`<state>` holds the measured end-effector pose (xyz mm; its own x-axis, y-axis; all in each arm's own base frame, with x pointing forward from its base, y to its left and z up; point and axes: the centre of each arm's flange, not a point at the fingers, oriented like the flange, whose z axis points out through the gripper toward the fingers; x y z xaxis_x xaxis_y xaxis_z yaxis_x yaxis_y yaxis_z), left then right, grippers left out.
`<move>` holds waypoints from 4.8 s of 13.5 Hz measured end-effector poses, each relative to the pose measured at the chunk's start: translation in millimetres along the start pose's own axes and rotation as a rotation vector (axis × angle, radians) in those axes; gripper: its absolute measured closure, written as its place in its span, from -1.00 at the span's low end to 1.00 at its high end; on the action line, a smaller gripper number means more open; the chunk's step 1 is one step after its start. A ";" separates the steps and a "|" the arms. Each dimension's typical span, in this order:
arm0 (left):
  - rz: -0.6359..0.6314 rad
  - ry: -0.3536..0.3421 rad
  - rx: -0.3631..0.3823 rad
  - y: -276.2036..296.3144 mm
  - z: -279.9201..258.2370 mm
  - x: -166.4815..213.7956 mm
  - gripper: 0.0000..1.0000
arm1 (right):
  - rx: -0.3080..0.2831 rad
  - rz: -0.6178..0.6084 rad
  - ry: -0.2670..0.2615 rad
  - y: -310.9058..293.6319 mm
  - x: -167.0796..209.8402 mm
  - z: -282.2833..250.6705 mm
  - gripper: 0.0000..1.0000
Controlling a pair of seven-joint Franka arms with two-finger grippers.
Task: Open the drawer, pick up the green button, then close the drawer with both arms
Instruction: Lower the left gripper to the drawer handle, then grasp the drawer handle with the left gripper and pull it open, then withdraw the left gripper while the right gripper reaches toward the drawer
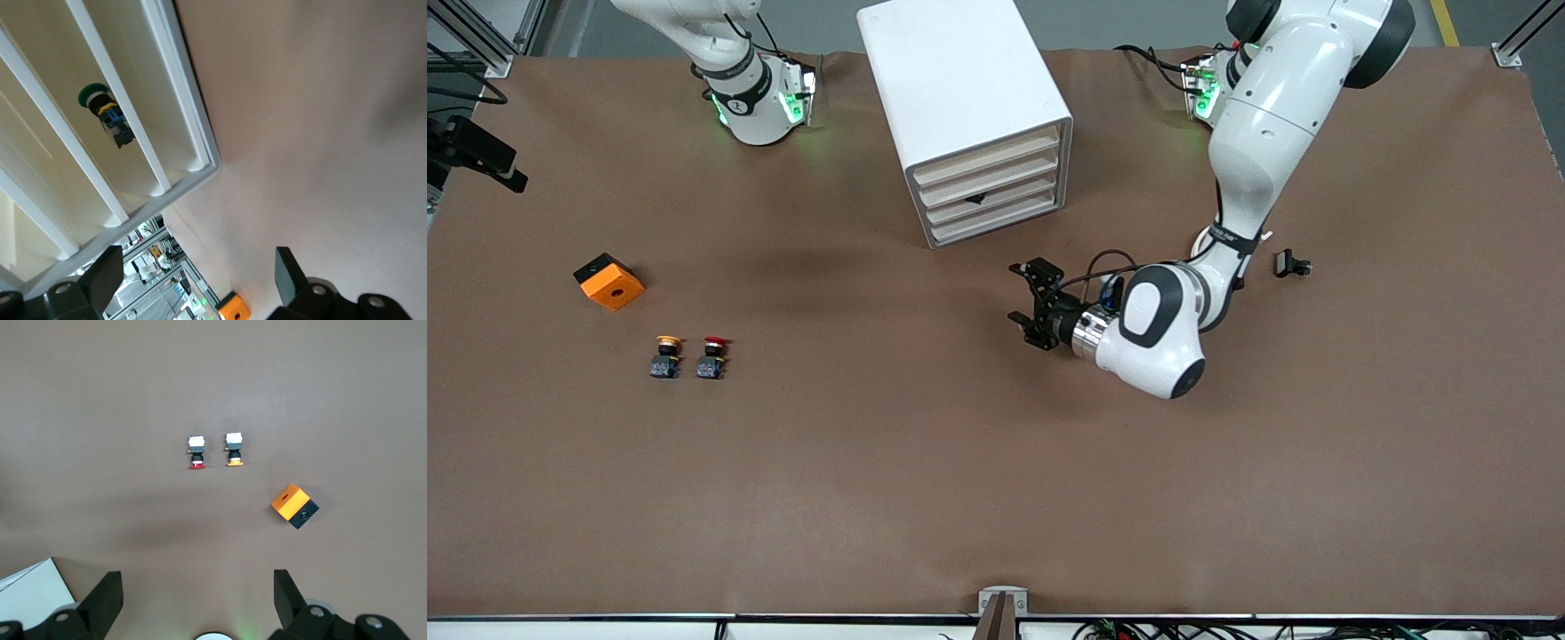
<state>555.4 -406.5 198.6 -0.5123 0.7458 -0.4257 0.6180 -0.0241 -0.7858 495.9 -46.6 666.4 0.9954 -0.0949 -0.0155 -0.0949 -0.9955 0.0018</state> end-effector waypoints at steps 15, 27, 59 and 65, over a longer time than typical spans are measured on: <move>-0.277 0.183 0.300 4.5 84.3 47.8 -0.74 | 0.007 -0.004 0.001 -2.3 0.1 -0.1 -1.00; -0.212 0.282 0.383 -11.8 141.8 58.6 -0.19 | 0.007 -0.027 0.002 -14.4 -0.5 -1.6 -1.00; -0.348 0.214 0.205 28.9 52.3 50.4 0.72 | -0.001 -0.087 -0.044 -45.8 37.3 43.7 -1.00; -0.304 0.149 0.088 37.7 9.1 27.6 -0.16 | -0.023 -0.098 -0.134 -66.8 70.4 106.4 -1.00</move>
<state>559.2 -392.9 153.1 -0.5687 0.8163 -0.1011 0.3936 0.1621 -0.9049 570.7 13.1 558.9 0.9886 0.0015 -0.1502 0.0041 -0.9998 0.0170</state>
